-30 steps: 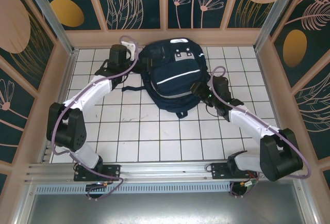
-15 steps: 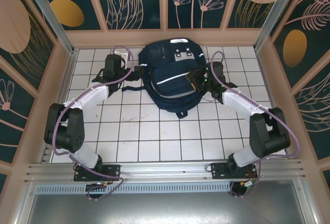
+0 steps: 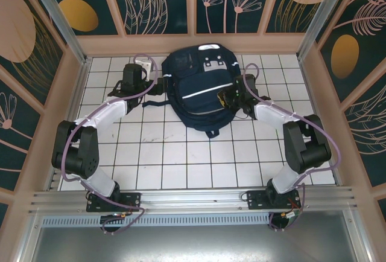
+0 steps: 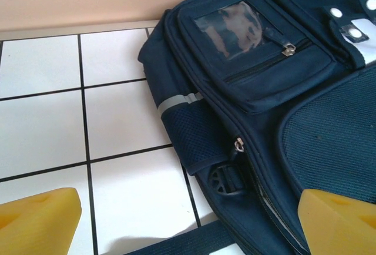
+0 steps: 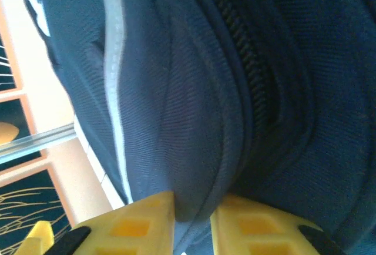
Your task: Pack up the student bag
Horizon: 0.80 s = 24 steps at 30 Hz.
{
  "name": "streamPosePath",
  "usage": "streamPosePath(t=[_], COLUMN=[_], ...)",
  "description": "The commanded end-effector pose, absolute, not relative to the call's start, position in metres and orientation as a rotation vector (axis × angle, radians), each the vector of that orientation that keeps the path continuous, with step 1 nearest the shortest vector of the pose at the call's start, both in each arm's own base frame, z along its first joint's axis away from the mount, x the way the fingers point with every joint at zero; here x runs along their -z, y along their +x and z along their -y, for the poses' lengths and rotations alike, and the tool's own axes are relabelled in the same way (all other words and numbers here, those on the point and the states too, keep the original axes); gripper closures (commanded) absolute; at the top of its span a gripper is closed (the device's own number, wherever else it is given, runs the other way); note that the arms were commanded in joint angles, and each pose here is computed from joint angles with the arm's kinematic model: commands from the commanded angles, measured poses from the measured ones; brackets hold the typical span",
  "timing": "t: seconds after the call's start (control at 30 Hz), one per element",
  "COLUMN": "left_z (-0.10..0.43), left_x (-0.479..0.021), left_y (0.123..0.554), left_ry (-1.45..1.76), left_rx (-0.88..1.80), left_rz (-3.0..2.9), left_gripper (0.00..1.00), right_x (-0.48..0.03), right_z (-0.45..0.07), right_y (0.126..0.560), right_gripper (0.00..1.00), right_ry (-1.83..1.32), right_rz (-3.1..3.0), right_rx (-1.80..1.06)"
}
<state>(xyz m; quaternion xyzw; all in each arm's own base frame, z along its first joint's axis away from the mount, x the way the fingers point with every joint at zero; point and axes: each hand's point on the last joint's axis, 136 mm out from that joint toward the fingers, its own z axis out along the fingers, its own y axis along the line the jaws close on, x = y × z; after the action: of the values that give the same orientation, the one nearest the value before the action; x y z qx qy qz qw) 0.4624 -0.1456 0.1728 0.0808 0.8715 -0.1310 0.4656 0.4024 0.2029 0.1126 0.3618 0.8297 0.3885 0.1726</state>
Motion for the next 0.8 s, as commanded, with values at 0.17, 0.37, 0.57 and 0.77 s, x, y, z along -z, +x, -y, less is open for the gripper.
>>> streamPosePath(t=[0.17,0.37,0.57,0.77], left_z=[0.165,0.183,0.208,0.236], left_x=[-0.162,-0.132,-0.121,-0.104], left_y=[0.456,0.457,0.453,0.454], left_ry=[0.322,0.376,0.557,0.466], left_rx=[0.423,0.528,0.650,0.936], left_rz=[-2.138,-2.201,-2.160,-2.272], left_gripper=[0.13,0.32,0.39,0.51], right_x=[-0.125,-0.127,-0.126,-0.126], right_z=[-0.162,-0.131,-0.139,-0.143], right_y=[0.424,0.431,0.439,0.438], right_gripper=[0.95,0.96,0.96,0.96], right_ry=[0.991,1.001,0.965,0.956], right_rz=[-2.265,-2.229,-2.260,-2.265], right_rx=[-0.920,-0.870,-0.915,-0.945])
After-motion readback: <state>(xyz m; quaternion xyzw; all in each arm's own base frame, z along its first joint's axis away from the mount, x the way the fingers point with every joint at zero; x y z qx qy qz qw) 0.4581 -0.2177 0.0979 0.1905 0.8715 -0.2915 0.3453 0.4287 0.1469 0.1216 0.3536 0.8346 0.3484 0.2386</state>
